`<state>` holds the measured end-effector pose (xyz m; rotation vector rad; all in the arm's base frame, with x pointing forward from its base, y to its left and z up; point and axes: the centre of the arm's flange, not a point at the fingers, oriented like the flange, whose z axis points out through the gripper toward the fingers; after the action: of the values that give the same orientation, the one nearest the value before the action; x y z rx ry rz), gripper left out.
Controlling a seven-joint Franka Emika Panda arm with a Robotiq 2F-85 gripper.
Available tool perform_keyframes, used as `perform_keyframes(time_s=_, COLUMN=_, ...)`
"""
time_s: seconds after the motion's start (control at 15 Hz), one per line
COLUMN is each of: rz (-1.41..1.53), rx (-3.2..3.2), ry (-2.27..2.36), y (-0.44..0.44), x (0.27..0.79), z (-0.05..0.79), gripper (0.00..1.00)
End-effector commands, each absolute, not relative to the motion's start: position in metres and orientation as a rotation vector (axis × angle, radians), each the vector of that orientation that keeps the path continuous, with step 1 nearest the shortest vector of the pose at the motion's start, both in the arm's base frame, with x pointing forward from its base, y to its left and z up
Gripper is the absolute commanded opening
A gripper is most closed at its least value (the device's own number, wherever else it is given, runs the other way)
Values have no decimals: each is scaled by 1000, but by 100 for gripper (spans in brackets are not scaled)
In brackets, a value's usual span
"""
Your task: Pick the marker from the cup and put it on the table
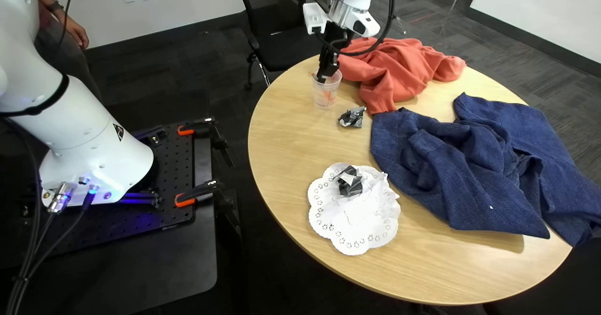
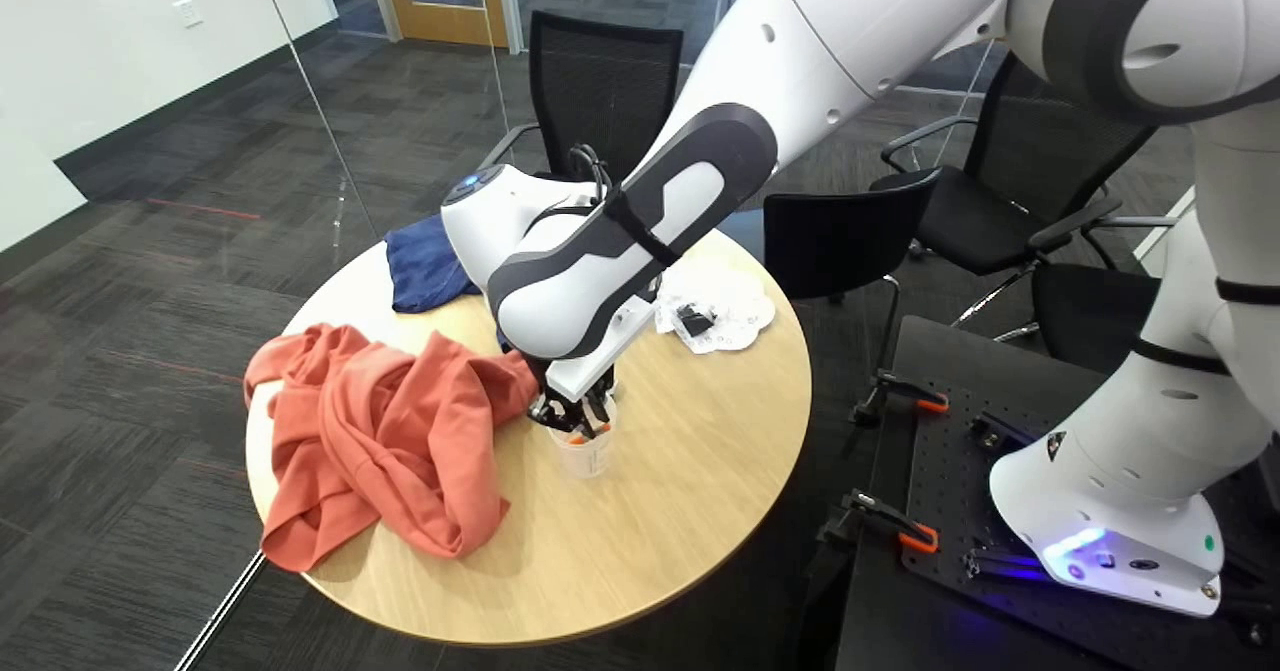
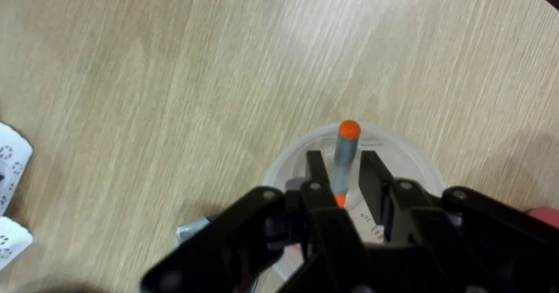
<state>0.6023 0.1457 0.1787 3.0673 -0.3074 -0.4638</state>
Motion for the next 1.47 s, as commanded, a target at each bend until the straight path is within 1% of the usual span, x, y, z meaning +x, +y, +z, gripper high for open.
perform_keyframes(time_s=0.0, rz=-537, rx=3082, ry=-280, y=146, x=614, z=182, gripper=26)
perform_keyframes(time_s=0.07, rz=-551, rx=3079, ry=-278, y=146, x=614, z=182, gripper=23)
perform_keyframes(time_s=0.13, rz=-567, rx=3077, ry=-274, y=147, x=615, z=181, gripper=23)
perform_keyframes(time_s=0.2, rz=-582, rx=3075, ry=-268, y=147, x=615, z=181, gripper=20)
perform_keyframes(time_s=0.27, rz=-597, rx=3070, ry=-268, y=146, x=616, z=181, gripper=22)
perform_keyframes(time_s=0.4, rz=-621, rx=3061, ry=-266, y=146, x=616, z=180, gripper=20)
perform_keyframes(time_s=0.47, rz=-631, rx=3057, ry=-265, y=146, x=616, z=179, gripper=10)
perform_keyframes(time_s=0.53, rz=-638, rx=3055, ry=-266, y=146, x=616, z=179, gripper=2)
perform_keyframes(time_s=0.6, rz=-641, rx=3054, ry=-268, y=146, x=617, z=179, gripper=0)
perform_keyframes(time_s=0.67, rz=-634, rx=3055, ry=-273, y=146, x=616, z=181, gripper=3)
perform_keyframes(time_s=1.07, rz=-619, rx=3079, ry=-302, y=148, x=607, z=211, gripper=3)
perform_keyframes(time_s=1.4, rz=-625, rx=3070, ry=-279, y=151, x=578, z=266, gripper=3)
